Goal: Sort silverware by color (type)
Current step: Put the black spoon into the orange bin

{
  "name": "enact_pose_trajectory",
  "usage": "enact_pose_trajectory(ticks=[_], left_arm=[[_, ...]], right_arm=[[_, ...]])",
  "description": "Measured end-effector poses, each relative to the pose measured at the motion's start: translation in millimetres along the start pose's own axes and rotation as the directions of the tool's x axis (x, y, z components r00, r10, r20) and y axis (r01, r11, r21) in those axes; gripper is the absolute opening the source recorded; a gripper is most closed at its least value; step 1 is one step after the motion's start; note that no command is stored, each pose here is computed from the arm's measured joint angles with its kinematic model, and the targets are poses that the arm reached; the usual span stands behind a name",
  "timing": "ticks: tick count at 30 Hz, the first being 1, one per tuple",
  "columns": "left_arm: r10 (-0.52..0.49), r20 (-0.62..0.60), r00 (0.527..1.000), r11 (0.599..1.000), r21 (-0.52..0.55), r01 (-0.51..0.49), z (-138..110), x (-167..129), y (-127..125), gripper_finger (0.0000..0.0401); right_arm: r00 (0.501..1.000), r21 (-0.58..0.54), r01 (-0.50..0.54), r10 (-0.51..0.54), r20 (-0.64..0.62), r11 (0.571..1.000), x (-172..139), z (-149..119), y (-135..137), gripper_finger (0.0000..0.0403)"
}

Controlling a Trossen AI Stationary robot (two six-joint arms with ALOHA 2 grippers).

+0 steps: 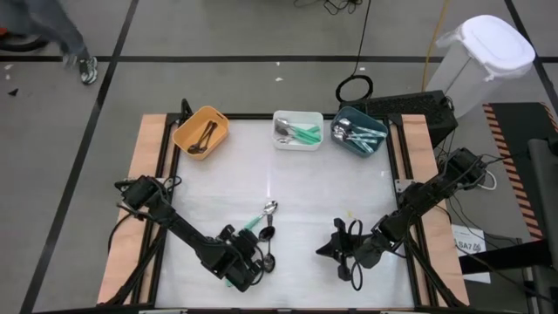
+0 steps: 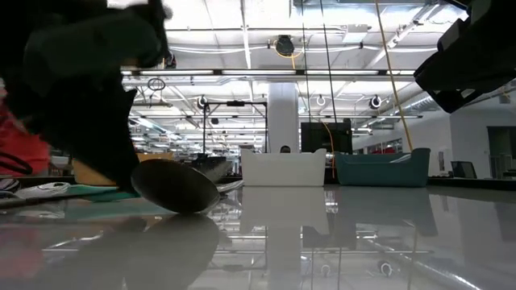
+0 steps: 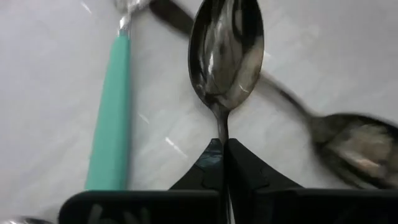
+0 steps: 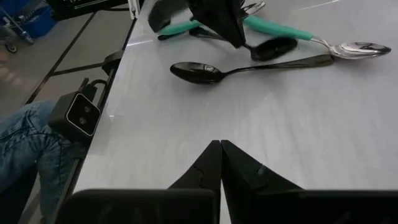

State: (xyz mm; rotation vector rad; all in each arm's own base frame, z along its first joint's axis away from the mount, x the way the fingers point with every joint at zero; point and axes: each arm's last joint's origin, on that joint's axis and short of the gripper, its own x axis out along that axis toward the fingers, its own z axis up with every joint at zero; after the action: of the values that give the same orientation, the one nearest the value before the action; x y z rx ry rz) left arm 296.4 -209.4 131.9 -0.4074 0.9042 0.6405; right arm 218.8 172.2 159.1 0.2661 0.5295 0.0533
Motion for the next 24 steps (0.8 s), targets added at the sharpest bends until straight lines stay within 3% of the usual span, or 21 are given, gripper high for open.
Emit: enact_pose_trajectory(ticks=[12,24], left_arm=[[0.082,0.139,0.987,0.977,0.183,-0.107,42,-47,-20,0.0001],[0.188,0.157,0.970,0.887,0.398,-0.236,93,-78,-17,0.0001]], right_arm=[[1.000,-0.004,0.001,-0.001,-0.001,1.000,0,0,0,0.0002],[1.000,-0.091,0.006,-0.007,-0.011,0.996,0,-1,-1,0.0002]])
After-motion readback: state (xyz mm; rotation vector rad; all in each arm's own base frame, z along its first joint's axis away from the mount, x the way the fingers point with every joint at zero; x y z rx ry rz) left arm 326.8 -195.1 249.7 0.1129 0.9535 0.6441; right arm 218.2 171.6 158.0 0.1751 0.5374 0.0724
